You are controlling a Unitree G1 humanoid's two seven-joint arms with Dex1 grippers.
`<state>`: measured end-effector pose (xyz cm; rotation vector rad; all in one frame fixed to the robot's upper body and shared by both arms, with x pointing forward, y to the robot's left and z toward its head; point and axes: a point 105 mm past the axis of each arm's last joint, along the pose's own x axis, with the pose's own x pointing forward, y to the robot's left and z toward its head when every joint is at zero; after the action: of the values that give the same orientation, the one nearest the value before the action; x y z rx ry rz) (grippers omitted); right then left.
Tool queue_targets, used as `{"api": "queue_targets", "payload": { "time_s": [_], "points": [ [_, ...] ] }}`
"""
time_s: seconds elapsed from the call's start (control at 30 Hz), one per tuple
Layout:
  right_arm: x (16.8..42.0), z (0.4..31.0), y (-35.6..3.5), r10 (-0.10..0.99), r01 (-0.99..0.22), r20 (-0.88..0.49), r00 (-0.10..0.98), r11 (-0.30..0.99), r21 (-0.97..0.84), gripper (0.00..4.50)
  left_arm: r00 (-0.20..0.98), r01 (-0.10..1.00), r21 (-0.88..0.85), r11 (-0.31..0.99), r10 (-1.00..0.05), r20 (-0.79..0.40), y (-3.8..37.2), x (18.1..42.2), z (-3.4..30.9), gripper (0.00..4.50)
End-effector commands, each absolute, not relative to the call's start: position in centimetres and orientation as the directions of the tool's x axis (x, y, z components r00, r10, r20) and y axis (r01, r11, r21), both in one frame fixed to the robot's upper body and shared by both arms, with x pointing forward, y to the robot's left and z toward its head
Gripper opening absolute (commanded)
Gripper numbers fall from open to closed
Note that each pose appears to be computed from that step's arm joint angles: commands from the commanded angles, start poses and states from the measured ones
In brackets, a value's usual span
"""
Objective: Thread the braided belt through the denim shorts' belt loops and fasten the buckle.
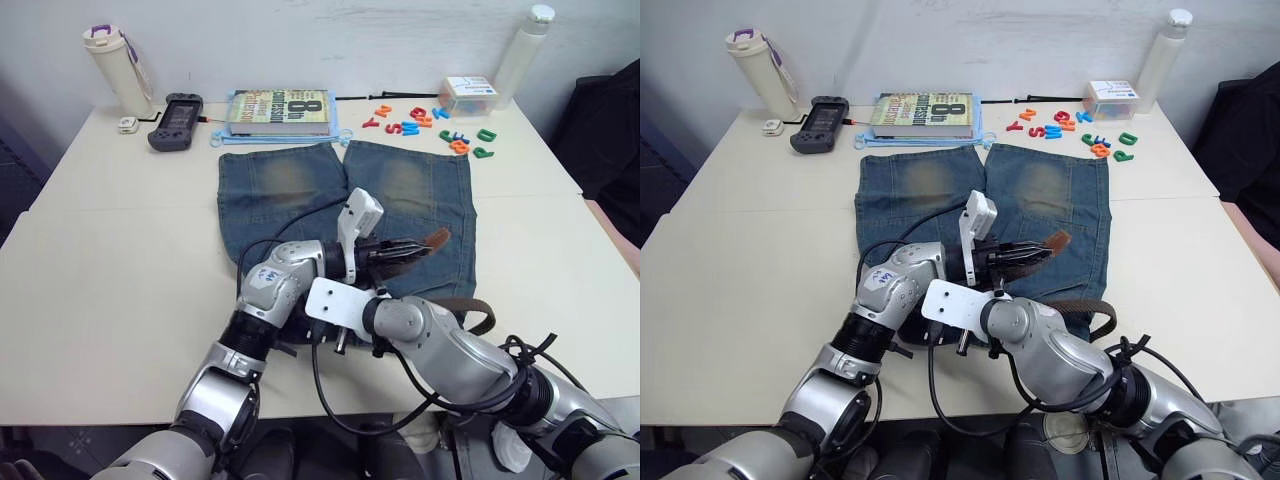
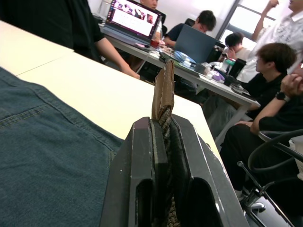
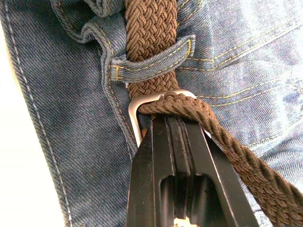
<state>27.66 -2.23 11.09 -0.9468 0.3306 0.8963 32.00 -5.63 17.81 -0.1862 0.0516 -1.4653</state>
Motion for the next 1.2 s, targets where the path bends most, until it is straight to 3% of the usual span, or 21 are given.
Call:
{"api": "queue_targets", "payload": {
  "time_s": [0.03, 0.2, 0.4, 0.63, 0.8, 1.1, 1.2],
  "points": [
    [26.1, 7.4, -2.6, 0.466, -0.866, -0.732, 0.497, 0.21, -0.454, 0.05, -0.046, 0.984, -0.17, -0.056, -0.997, 0.065, -8.6, 29.5, 17.1, 0.0],
    [26.2, 7.5, -2.6, 0.467, -0.864, -0.728, 0.501, 0.215, -0.456, 0.05, 0.006, 0.98, -0.199, -0.014, -0.995, 0.099, -8.6, 30.5, 17.6, 0.0],
    [26.9, 8.6, -3.0, 0.476, -0.832, -0.684, 0.552, 0.264, -0.488, 0.05, 0.267, 0.945, -0.242, 0.221, -0.948, 0.176, -3.6, 34.4, 19.9, 0.0],
    [27.4, 11.6, -3.5, 0.524, -0.77, -0.564, 0.637, 0.407, -0.491, 0.05, 0.424, 0.893, -0.198, 0.405, -0.903, 0.064, 2.8, 34.4, 17.7, 0.0],
    [27.1, 12.8, -4.0, 0.544, -0.752, -0.52, 0.659, 0.472, -0.459, 0.05, 0.392, 0.913, -0.076, 0.401, -0.914, -0.106, 6.1, 32.0, 13.9, 0.0],
    [27.2, 16.1, -4.6, 0.587, -0.677, -0.341, 0.734, 0.595, -0.432, 0.05, 0.368, 0.93, 0.049, 0.365, -0.914, -0.173, 6.2, 30.2, 12.7, 0.0],
    [27.0, 17.0, -4.8, 0.593, -0.662, -0.299, 0.747, 0.626, -0.411, 0.98, 0.352, 0.936, 0.099, 0.339, -0.913, -0.206, 6.2, 29.8, 12.2, 0.0]
  ]
}}
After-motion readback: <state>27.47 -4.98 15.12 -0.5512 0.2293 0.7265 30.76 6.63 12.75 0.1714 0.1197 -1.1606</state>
